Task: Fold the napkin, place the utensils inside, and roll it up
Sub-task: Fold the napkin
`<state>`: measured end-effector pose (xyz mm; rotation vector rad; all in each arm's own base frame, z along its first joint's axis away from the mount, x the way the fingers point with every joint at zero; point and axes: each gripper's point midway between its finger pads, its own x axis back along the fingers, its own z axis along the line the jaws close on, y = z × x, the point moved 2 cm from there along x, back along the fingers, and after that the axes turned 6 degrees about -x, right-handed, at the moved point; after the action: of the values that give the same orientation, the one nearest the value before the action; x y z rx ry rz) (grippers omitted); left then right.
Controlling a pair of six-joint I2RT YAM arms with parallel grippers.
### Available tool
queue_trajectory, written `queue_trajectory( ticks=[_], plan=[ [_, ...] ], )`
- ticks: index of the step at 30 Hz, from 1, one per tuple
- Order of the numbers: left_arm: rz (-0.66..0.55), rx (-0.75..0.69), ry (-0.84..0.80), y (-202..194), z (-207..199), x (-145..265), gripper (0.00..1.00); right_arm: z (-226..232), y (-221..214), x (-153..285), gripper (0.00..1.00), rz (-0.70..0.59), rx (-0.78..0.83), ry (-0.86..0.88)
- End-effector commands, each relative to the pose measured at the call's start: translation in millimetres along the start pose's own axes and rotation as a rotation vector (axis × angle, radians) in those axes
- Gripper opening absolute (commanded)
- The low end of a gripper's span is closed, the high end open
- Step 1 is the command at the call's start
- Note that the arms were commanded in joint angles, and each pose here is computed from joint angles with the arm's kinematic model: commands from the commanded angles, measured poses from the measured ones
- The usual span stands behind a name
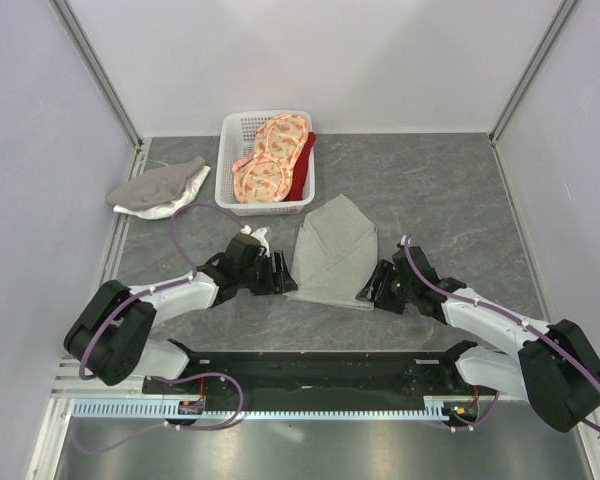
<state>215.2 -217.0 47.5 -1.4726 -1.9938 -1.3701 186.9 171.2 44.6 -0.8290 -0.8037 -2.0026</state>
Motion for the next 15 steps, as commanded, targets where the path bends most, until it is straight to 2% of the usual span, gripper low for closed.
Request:
queue_trajectory(
  ticks=[1,8,15],
  plan=[
    [-0.052,0.04,-0.031,12.4,-4.6,-7.6,0.68,-28.1,-10.8,-1.3,0.64,0.025,-0.007,-0.103],
    [0.007,0.078,-0.049,-2.7,-3.8,-11.2,0.55,-29.0,-10.6,-1.7,0.64,0.023,-0.008,-0.105],
    [0.065,0.121,-0.027,-24.1,4.7,-9.9,0.49,-28.5,-9.8,-1.0,0.64,0.018,-0.009,-0.102]
  ],
)
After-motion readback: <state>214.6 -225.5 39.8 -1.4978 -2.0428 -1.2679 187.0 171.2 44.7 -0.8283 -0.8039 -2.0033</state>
